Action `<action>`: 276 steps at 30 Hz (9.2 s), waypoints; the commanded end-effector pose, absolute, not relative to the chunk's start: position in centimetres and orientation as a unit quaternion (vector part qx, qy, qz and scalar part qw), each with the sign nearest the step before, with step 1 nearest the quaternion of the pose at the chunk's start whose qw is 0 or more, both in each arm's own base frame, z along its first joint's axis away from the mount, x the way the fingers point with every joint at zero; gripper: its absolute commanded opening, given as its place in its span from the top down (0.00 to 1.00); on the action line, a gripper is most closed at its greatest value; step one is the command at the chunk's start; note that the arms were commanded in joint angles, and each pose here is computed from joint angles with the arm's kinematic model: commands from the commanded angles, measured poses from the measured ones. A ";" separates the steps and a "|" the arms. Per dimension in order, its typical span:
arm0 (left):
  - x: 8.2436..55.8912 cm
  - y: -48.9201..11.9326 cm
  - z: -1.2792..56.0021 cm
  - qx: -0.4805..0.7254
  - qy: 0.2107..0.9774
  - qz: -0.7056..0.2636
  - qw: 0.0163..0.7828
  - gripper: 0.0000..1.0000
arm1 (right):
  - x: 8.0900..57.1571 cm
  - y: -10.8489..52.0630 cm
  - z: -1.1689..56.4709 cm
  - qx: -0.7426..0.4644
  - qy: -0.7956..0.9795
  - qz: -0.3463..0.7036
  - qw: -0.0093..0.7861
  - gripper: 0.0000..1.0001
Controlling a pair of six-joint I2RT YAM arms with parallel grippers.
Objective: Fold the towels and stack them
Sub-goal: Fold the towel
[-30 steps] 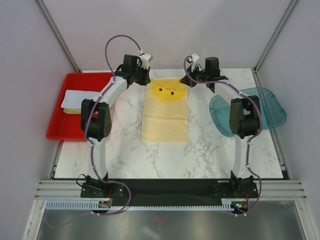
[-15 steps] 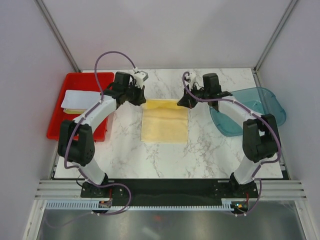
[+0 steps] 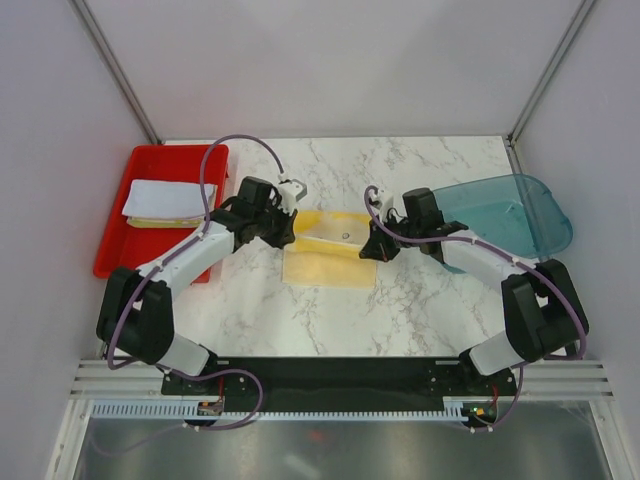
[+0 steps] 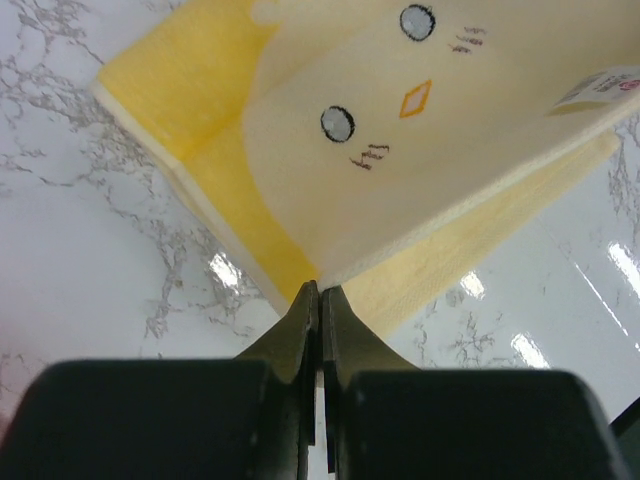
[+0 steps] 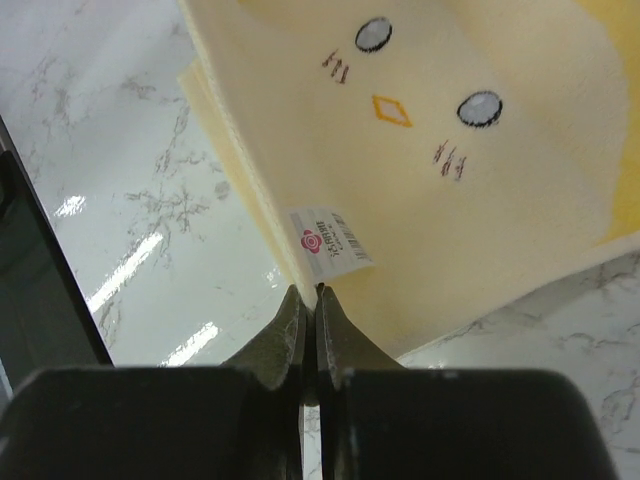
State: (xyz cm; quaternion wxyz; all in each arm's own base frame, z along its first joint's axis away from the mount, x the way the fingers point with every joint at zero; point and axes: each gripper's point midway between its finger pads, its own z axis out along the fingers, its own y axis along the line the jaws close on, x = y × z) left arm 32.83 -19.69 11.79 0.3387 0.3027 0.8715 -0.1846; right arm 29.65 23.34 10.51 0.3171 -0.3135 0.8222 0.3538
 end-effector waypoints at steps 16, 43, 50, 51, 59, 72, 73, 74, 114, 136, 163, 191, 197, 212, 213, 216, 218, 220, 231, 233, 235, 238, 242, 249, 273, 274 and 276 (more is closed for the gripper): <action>27.7 -18.3 10.1 0.289 0.905 -0.118 0.289 0.63 | 25.0 23.0 8.9 -0.264 0.852 0.363 0.271 0.62; 39.1 -22.5 13.1 0.126 0.901 -0.328 0.256 0.54 | 39.8 18.4 9.2 0.139 0.910 0.171 0.350 0.64; 41.0 -21.2 9.9 0.097 0.922 -0.275 0.255 0.54 | 42.1 18.5 7.2 0.150 0.916 0.167 0.331 0.64; 41.5 -20.8 9.8 0.095 0.924 -0.261 0.262 0.53 | 42.4 18.5 7.3 0.151 0.916 0.169 0.331 0.64; 43.6 -18.0 8.4 0.060 0.936 -0.222 0.265 0.48 | 43.3 18.4 5.7 0.154 0.921 0.171 0.314 0.64; 45.4 -20.0 6.2 0.085 0.928 -0.268 0.244 0.57 | 44.5 18.2 4.6 0.134 0.924 0.165 0.317 0.85; 45.5 -20.0 6.1 0.085 0.928 -0.268 0.244 0.60 | 44.7 18.1 4.8 0.130 0.924 0.164 0.321 0.93; 45.5 -20.0 5.7 0.084 0.930 -0.268 0.239 0.62 | 44.8 18.1 5.0 0.128 0.923 0.165 0.324 0.96; 44.1 -17.5 12.2 0.029 0.925 -0.254 0.279 0.46 | 40.8 16.4 11.2 0.111 0.915 0.217 0.323 0.56; 32.2 -18.9 8.2 0.006 0.919 -0.328 0.220 0.52 | 29.1 20.9 4.4 0.192 0.920 0.264 0.215 0.61; 34.0 -18.8 9.1 0.001 0.919 -0.312 0.241 0.51 | 27.9 19.9 4.0 0.183 0.935 0.221 0.210 0.64; 31.4 -17.1 7.2 -0.018 0.932 -0.270 0.240 0.52 | 29.2 20.6 4.9 0.144 0.934 0.220 0.243 1.00; 32.7 -17.2 7.4 -0.028 0.930 -0.268 0.249 0.52 | 29.5 19.5 4.7 0.106 0.933 0.195 0.284 1.00; 41.3 -17.1 9.2 -0.002 0.924 -0.248 0.290 0.50 | 34.0 20.9 11.7 0.005 0.916 0.207 0.344 0.65; 41.7 -17.0 9.1 0.001 0.924 -0.250 0.288 0.50 | 35.1 20.6 11.8 -0.027 0.914 0.198 0.353 0.64; 43.2 -17.4 8.0 0.016 0.929 -0.247 0.277 0.51 | 38.3 21.4 11.9 -0.064 0.910 0.224 0.343 0.62; 43.8 -17.8 7.4 0.024 0.930 -0.249 0.268 0.52 | 40.4 21.7 11.3 -0.070 0.911 0.230 0.335 0.61; 44.6 -18.1 7.4 0.029 0.928 -0.253 0.270 0.53 | 42.0 21.1 9.8 -0.075 0.915 0.228 0.324 0.60; 46.5 -17.2 5.0 0.032 0.940 -0.215 0.264 0.53 | 46.9 20.6 6.7 -0.099 0.915 0.244 0.305 0.62; 46.6 -17.2 4.9 0.033 0.940 -0.211 0.264 0.53 | 47.5 20.7 6.2 -0.099 0.915 0.249 0.301 0.62; 46.8 -16.9 5.2 0.032 0.941 -0.205 0.269 0.53 | 48.0 20.7 5.9 -0.093 0.916 0.247 0.300 0.62; 47.0 -16.4 5.4 0.027 0.943 -0.189 0.273 0.51 | 48.6 20.2 5.3 -0.079 0.920 0.243 0.297 0.62; 47.0 -16.2 5.2 0.027 0.944 -0.181 0.273 0.50 | 48.8 20.1 4.8 -0.070 0.922 0.245 0.293 0.62; 47.7 -16.4 4.9 0.031 0.944 -0.187 0.272 0.50 | 49.0 19.9 4.4 -0.062 0.924 0.243 0.288 0.62; 48.4 -17.7 4.1 0.029 0.942 -0.215 0.255 0.79 | 50.2 20.0 4.0 -0.054 0.921 0.255 0.289 0.69; 48.4 -17.7 4.0 0.029 0.942 -0.215 0.255 0.81 | 50.2 20.0 3.9 -0.055 0.921 0.253 0.290 0.69; 48.5 -17.7 3.7 0.028 0.943 -0.216 0.253 0.88 | 50.4 20.0 3.9 -0.055 0.921 0.252 0.292 0.70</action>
